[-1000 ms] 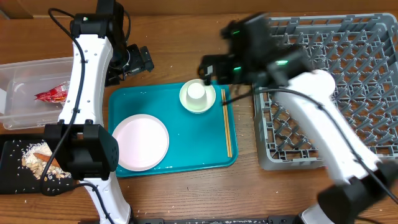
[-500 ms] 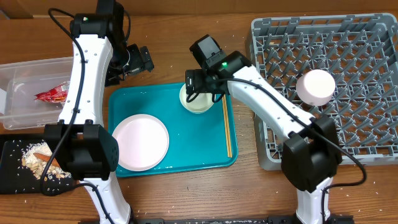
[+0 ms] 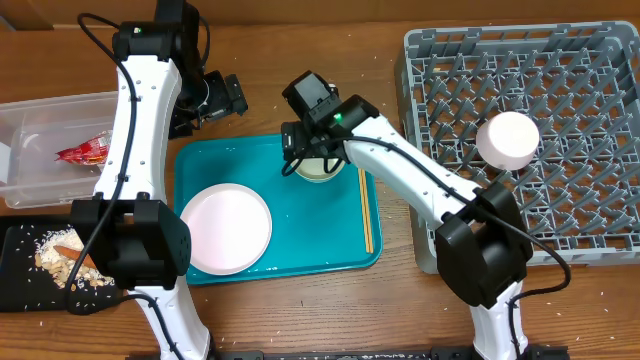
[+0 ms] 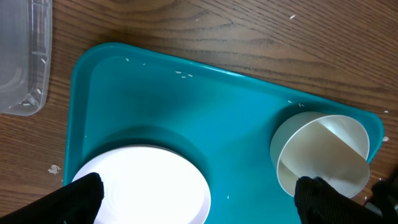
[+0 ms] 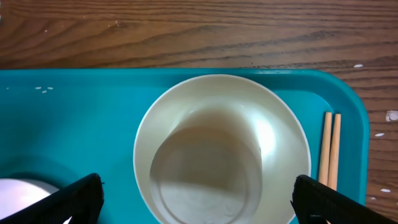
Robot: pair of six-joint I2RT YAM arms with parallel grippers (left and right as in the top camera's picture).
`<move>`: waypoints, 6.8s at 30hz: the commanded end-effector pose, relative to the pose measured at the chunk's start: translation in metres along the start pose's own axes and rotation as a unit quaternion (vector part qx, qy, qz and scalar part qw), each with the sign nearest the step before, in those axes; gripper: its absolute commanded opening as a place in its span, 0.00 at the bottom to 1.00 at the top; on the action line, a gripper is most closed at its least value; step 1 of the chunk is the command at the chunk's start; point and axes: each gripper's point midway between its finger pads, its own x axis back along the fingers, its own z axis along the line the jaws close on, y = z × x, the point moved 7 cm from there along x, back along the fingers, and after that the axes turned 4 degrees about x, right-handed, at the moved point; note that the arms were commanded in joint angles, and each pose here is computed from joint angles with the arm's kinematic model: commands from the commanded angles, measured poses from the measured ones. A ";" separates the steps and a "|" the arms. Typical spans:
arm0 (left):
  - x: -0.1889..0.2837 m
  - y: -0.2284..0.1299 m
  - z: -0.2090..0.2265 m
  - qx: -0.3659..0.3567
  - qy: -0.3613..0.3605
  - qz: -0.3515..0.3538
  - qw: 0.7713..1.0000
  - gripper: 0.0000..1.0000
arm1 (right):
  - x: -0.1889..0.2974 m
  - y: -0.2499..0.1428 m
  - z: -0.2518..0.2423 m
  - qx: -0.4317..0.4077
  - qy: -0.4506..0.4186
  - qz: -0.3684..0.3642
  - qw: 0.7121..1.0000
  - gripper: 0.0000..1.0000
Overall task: Sort waste into correct bins and load items into the dishwasher
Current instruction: 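Move the right gripper to the white cup and grasp it, then place the white cup upright in the dish rack with right gripper, then move the right gripper to the white bowl and grasp its rim, then carry the white bowl with the right gripper into the dish rack, then move the right gripper to the large plate's rim on the teal tray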
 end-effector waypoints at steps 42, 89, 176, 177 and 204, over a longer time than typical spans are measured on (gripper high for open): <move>0.002 -0.004 -0.002 0.004 -0.004 0.001 1.000 1.00 | 0.223 0.044 -0.396 -0.372 -0.223 -0.152 0.888 0.58; 0.002 -0.004 -0.002 0.004 -0.004 0.001 1.000 1.00 | 0.075 -0.019 -0.014 0.057 0.070 -0.048 0.995 0.59; 0.002 -0.004 -0.002 0.004 -0.004 0.001 1.000 1.00 | 0.153 -0.093 -0.390 -0.361 0.399 -0.151 0.829 0.04; 0.002 -0.004 -0.002 0.004 -0.004 0.001 1.000 1.00 | 0.149 -0.096 -0.388 -0.362 0.404 -0.152 0.826 0.04; 0.002 -0.004 -0.002 0.004 -0.004 0.001 1.000 1.00 | 0.185 -0.155 -0.448 -0.543 0.195 -0.132 0.806 0.10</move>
